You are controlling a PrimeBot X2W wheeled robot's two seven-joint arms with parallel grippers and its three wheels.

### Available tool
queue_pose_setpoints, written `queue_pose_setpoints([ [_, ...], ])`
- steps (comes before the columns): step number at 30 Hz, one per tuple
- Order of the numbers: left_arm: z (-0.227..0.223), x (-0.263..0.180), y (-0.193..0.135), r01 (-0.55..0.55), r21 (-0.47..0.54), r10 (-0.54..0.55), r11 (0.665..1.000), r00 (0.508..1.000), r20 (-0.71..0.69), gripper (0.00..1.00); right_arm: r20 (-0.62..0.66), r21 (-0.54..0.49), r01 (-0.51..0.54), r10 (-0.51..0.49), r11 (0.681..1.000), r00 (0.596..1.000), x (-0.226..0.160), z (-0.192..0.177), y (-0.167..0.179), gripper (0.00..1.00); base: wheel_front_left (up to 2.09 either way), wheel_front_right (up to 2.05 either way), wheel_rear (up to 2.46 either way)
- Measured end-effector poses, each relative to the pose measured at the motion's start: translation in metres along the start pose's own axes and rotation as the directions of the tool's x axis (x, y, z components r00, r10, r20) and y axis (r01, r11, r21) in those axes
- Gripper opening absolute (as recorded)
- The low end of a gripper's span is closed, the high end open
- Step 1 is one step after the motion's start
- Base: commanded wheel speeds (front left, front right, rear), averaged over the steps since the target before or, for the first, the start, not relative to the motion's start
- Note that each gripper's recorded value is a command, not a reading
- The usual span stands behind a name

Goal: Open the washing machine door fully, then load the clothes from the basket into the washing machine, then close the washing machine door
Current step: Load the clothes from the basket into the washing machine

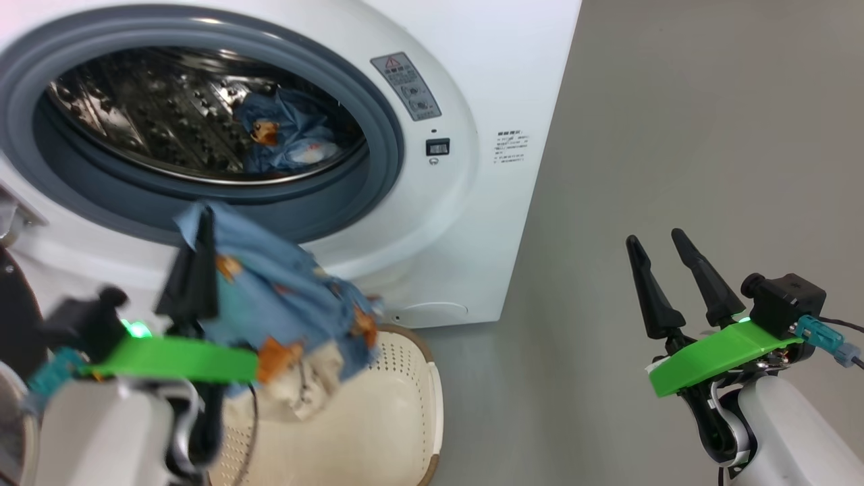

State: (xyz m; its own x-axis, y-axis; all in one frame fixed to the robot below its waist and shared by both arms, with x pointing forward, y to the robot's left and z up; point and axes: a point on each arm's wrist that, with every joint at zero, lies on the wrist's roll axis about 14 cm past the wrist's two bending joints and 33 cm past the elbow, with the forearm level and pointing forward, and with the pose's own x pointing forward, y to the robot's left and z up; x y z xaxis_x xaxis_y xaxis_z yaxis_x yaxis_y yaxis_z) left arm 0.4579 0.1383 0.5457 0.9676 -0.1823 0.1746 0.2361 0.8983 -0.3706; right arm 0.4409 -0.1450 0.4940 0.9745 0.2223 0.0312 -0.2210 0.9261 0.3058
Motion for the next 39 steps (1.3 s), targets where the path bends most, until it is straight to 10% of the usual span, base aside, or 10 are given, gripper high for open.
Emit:
queue_pose_setpoints([
  [8, 0.044, 0.051, 0.009, -0.005, 0.055, -0.003, 0.998, 0.991, 0.131, 0.0, -0.022, -0.019, 0.017, -0.018, 1.0, 1.0, 0.002, -0.006, -0.013, 1.0, 0.0, 0.0, 0.0],
  [39, -0.13, 0.189, 0.111, -0.086, 0.187, 0.135, 0.979, 0.954, -0.269, 0.0, -0.168, -0.062, 0.122, -0.131, 0.991, 0.977, 0.033, -0.082, -0.077, 1.0, 0.0, 0.0, 0.0],
])
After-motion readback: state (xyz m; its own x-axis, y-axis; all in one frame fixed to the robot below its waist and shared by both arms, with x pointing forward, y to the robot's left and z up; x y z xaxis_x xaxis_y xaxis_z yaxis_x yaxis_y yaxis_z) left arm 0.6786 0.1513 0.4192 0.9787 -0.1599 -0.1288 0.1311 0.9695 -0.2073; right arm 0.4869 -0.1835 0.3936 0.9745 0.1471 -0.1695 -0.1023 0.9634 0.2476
